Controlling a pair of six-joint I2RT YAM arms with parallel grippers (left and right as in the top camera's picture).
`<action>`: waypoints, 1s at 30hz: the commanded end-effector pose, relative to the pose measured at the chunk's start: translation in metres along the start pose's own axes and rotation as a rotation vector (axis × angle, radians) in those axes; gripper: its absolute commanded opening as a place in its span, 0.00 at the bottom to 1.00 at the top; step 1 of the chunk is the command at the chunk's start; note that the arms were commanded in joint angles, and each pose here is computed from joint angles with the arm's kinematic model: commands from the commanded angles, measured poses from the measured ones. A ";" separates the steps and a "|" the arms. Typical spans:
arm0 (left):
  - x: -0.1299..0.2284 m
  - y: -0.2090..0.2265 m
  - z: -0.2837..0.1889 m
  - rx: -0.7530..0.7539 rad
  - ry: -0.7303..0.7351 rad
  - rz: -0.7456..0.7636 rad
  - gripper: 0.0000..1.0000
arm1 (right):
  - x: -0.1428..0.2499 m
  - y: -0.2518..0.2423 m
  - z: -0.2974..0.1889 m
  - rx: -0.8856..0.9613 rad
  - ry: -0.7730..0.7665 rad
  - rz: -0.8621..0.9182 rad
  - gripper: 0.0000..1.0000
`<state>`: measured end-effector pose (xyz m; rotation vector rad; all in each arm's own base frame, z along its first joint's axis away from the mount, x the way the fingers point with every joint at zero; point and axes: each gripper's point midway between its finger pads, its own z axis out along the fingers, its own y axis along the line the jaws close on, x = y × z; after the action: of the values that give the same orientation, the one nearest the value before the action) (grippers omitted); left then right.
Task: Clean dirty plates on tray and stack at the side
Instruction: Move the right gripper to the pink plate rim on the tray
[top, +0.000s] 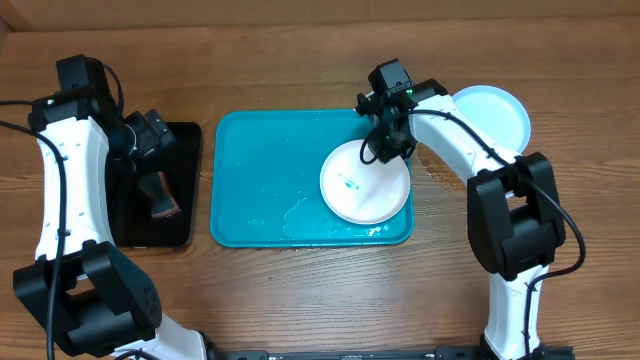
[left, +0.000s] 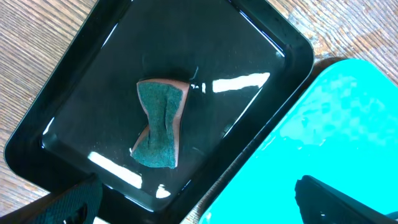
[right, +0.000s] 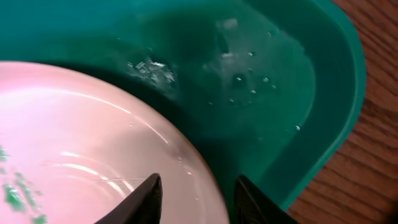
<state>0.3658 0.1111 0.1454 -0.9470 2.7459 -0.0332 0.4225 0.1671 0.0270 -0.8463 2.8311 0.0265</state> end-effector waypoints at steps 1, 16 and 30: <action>-0.002 -0.001 -0.004 0.013 -0.006 -0.004 1.00 | 0.007 -0.012 0.007 0.044 0.035 -0.008 0.39; -0.001 -0.001 -0.004 0.014 -0.006 -0.003 1.00 | 0.028 0.008 0.018 -0.056 0.089 0.016 0.28; 0.007 0.010 0.008 -0.035 0.020 -0.004 0.78 | 0.004 0.087 0.016 -0.238 0.043 0.246 0.04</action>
<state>0.3637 0.1108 0.1426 -0.9551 2.7528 -0.0312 0.3911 0.2108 0.0140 -0.6238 2.9511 0.2987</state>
